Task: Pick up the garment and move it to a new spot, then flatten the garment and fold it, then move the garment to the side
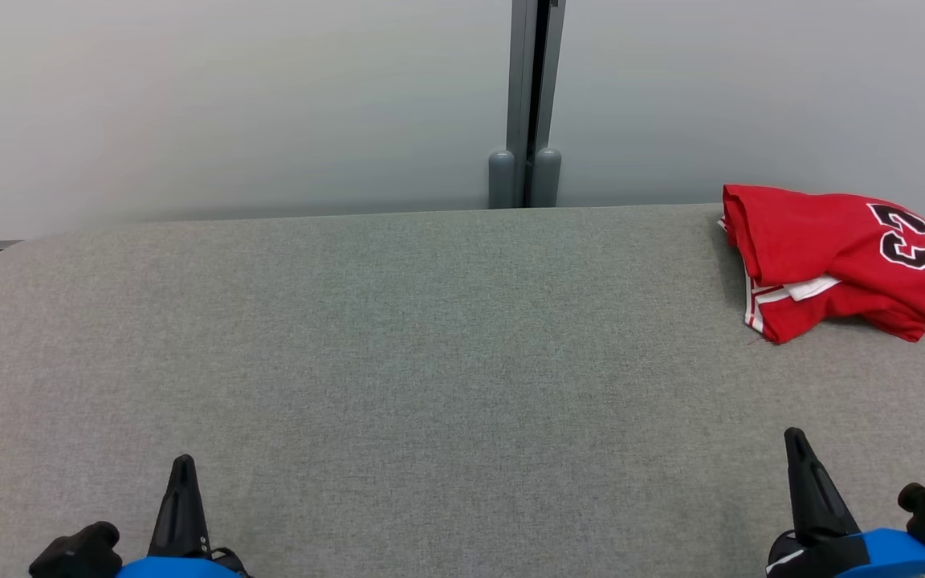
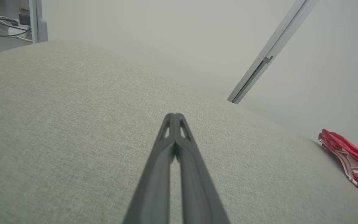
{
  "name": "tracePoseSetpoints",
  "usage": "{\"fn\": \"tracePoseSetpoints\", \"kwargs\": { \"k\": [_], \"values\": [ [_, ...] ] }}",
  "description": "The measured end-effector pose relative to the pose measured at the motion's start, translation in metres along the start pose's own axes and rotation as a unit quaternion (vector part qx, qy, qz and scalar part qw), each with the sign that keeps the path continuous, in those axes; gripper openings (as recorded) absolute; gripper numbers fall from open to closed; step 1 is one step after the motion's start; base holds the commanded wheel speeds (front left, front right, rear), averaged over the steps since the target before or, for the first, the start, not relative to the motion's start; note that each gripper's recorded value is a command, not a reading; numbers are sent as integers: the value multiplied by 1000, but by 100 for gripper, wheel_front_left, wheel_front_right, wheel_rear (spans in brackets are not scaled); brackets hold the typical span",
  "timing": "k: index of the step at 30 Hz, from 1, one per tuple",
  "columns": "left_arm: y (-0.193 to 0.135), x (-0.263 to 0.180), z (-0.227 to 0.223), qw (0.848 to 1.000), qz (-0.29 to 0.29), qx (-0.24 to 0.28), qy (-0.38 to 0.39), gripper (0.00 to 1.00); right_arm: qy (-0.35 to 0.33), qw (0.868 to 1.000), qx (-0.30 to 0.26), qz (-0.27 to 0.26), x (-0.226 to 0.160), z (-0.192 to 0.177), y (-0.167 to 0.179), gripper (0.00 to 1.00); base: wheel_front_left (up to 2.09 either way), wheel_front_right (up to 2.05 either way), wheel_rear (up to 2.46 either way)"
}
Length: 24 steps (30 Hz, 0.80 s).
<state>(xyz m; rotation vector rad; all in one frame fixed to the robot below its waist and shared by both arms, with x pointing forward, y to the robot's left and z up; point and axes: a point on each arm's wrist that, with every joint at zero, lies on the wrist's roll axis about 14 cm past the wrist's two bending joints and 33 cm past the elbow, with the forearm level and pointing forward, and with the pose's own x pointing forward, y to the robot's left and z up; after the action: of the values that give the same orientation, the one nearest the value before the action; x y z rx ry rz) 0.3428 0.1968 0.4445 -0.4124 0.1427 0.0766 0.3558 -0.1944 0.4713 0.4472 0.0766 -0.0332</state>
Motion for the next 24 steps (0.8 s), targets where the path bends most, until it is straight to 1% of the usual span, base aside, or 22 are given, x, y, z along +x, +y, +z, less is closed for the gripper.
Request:
{"fn": "tracePoseSetpoints", "kwargs": {
  "k": [10,24],
  "values": [
    [0,5,6,997,6,-82,-2,0,0,997,79,-6,4,3,-1,0,0,0,0],
    [-3,13,14,983,4,-183,-5,0,-3,984,178,-8,10,8,0,0,0,0,0]
  ]
}}
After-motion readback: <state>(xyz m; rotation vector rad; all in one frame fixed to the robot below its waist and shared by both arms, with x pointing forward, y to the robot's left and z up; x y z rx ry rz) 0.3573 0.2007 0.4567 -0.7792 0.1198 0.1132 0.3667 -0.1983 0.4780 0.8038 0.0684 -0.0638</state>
